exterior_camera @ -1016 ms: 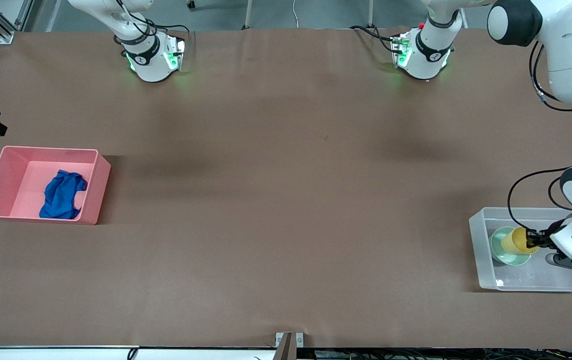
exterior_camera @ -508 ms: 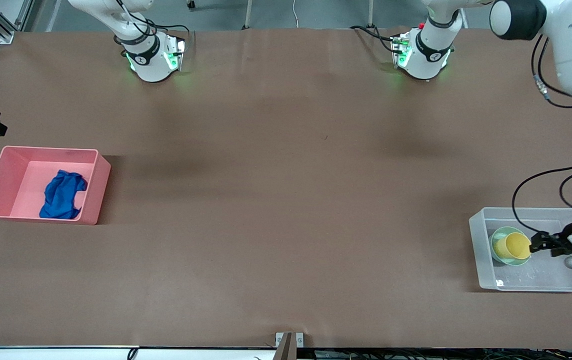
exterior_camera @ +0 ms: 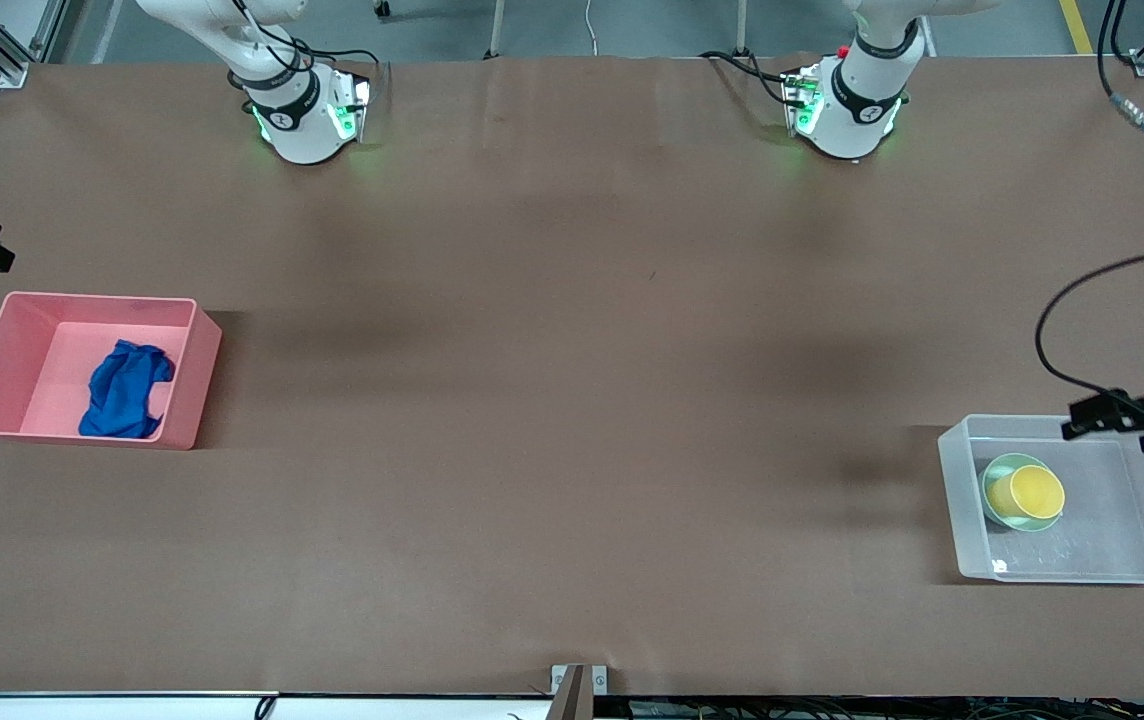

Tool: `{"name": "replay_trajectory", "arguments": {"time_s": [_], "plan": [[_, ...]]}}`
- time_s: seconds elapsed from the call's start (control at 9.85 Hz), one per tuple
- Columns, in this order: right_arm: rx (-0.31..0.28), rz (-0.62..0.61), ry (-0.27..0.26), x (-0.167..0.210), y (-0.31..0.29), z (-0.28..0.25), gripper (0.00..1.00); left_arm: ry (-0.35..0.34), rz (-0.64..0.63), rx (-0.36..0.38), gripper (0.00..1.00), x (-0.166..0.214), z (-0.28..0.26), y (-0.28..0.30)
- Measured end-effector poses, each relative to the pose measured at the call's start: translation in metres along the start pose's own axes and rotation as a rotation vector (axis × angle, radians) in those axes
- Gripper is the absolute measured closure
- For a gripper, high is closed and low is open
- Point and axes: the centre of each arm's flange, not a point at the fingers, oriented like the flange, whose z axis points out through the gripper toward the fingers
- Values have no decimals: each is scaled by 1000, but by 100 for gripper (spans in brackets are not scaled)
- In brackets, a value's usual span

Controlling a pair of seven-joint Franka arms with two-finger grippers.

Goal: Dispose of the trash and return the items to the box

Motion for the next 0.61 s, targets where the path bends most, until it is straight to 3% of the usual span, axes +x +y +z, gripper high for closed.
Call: {"name": "replay_trajectory", "arguments": {"time_s": [0.2,0.41,0.61], "plan": [[0,0,0,0,0,0,0,27,-18,30,0,-27,-43,66],[0,0,0,0,0,0,0,56,-24,31,0,-52,-80,90],[0,0,0,0,0,0,0,33,-33,28,0,-66,-120,104]]}}
